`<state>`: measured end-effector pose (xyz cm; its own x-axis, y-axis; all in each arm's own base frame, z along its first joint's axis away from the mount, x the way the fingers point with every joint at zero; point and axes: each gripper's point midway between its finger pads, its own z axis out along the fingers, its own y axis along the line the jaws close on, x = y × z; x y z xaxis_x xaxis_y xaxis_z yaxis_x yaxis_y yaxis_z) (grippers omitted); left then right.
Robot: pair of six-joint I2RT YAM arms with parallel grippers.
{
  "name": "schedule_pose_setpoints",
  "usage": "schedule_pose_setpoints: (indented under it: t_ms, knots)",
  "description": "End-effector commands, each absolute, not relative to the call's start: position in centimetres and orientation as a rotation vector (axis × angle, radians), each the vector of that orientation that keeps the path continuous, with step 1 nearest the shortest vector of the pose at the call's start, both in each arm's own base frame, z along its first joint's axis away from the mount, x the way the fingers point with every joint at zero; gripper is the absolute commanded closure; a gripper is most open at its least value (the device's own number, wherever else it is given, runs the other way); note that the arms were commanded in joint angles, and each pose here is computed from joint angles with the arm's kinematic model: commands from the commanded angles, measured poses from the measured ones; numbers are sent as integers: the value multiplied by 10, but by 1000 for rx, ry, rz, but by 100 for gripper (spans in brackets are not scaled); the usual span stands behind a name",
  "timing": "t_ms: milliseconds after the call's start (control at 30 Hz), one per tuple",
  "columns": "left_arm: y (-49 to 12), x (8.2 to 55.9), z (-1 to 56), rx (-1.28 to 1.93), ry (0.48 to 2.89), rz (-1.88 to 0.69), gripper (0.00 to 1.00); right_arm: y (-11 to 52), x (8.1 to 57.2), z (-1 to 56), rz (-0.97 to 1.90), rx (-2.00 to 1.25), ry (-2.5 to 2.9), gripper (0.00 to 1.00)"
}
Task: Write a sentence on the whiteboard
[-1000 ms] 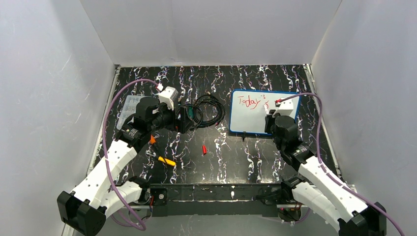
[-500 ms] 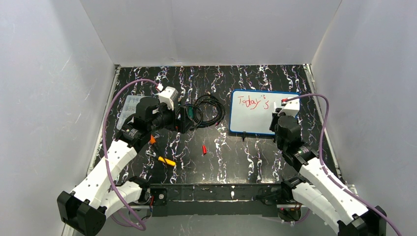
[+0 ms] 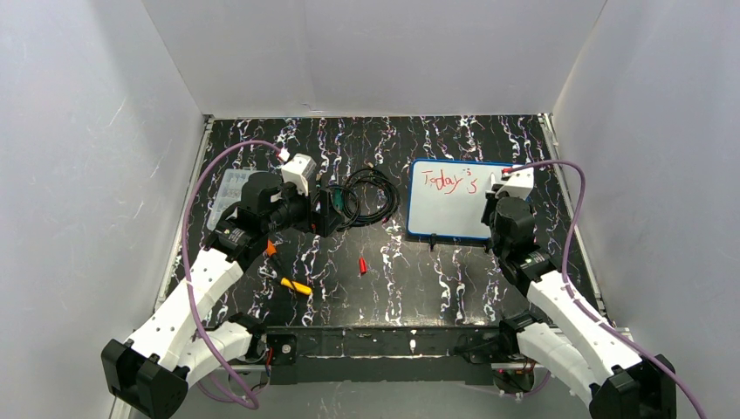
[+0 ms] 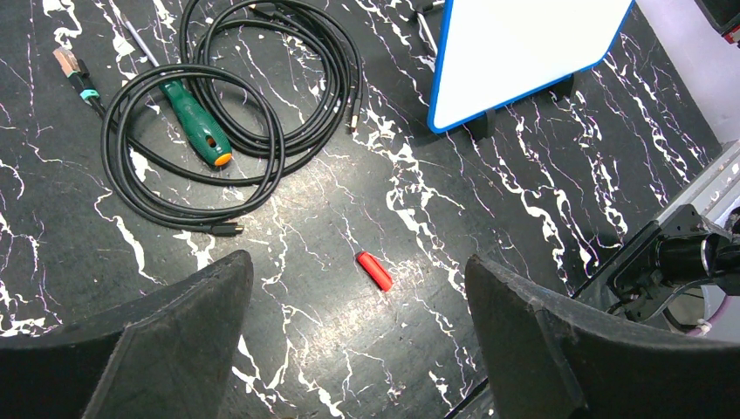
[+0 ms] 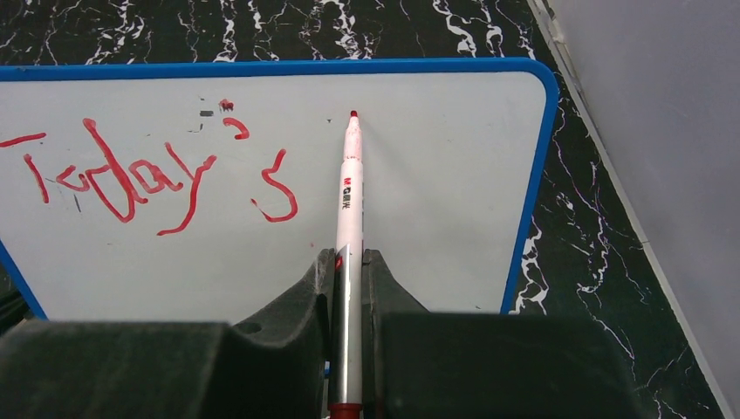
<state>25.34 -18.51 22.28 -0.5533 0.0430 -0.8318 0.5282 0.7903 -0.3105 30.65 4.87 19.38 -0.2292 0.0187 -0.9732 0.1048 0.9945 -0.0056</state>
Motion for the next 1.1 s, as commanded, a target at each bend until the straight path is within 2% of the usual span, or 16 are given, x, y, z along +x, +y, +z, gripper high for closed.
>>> schedule_pose_setpoints:
  t_ms: [0,633,1067]
  knots:
    - [-184,249,228,429,2055,-697,11,50,314,222,-48,118,1726,99]
    - [-185,247,232,431,2042,-711,10,50,282,151,-3,197,1963,99]
    - [-185,247,232,429,2042,-714,10,36,286,183,-63,221,1861,99]
